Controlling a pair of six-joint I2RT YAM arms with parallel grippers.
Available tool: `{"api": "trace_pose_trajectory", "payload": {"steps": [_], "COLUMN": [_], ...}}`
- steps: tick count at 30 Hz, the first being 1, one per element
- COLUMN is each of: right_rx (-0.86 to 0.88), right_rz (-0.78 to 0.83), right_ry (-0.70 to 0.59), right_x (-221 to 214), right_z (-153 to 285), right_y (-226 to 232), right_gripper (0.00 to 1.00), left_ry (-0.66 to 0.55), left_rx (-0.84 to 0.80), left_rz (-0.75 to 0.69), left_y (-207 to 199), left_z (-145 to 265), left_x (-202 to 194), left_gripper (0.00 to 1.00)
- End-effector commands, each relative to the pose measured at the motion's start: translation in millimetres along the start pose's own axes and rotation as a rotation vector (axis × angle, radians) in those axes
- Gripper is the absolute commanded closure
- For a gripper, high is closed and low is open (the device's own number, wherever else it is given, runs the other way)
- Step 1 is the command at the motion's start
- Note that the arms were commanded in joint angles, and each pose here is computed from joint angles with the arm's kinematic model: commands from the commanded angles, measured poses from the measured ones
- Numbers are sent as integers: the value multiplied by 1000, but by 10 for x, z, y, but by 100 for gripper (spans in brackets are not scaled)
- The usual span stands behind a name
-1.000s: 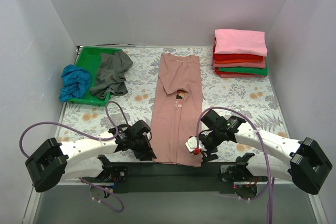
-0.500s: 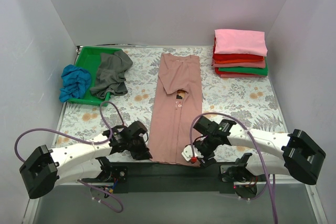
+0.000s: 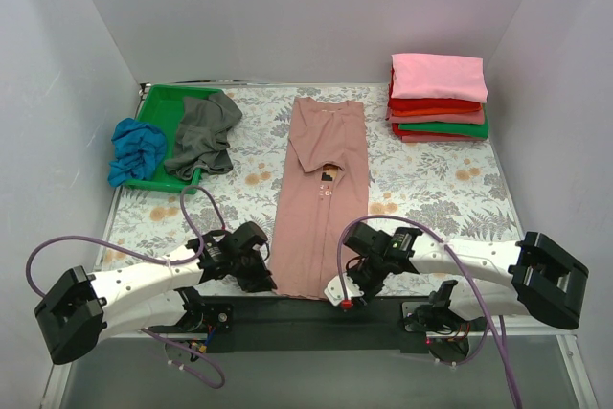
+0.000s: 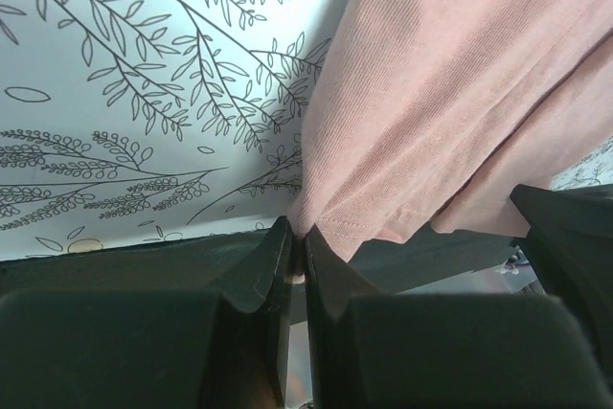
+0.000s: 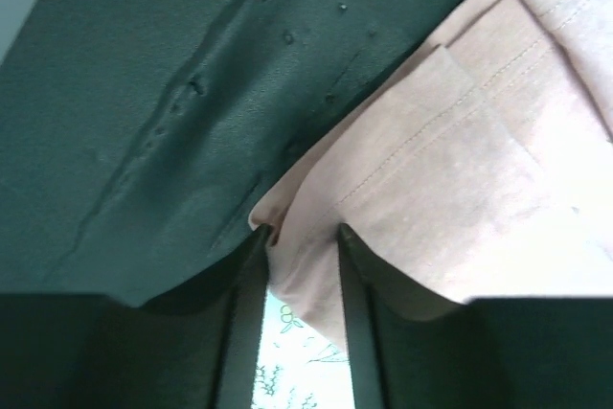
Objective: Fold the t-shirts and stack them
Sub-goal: Fold the tshirt
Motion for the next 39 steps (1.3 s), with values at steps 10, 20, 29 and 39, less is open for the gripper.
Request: {"api": "trace_pose_trajectory", "payload": {"steps": [10, 20, 29, 39], "right_rx": [11, 16, 49, 2], "right_rz": [-30, -38, -49, -62], "right_ry": [67, 99, 139, 204], "right_x": [-135, -125, -169, -347], "right_z": [-37, 76, 133, 312], "right_y": [126, 178, 263, 325], "right_gripper": [80, 91, 94, 95], "left_ry": [-13, 119, 130, -154], "left_rx": [6, -21, -69, -201], "left_rz": [85, 47, -266, -776], "left_y": [-99, -211, -512, -1018], "left_z": [196, 223, 271, 738], "left_x": [10, -112, -54, 332], "left_gripper": [62, 51, 44, 39]}}
Point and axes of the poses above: each gripper's point midway between its finger pads, its own z axis back along the fingers, its own y axis along the line the jaws close on, x = y × z, the point moved 6 cm from there along z, back along the fingers, and after that the axes turned 3 degrees about -z, right-handed, at the moved point
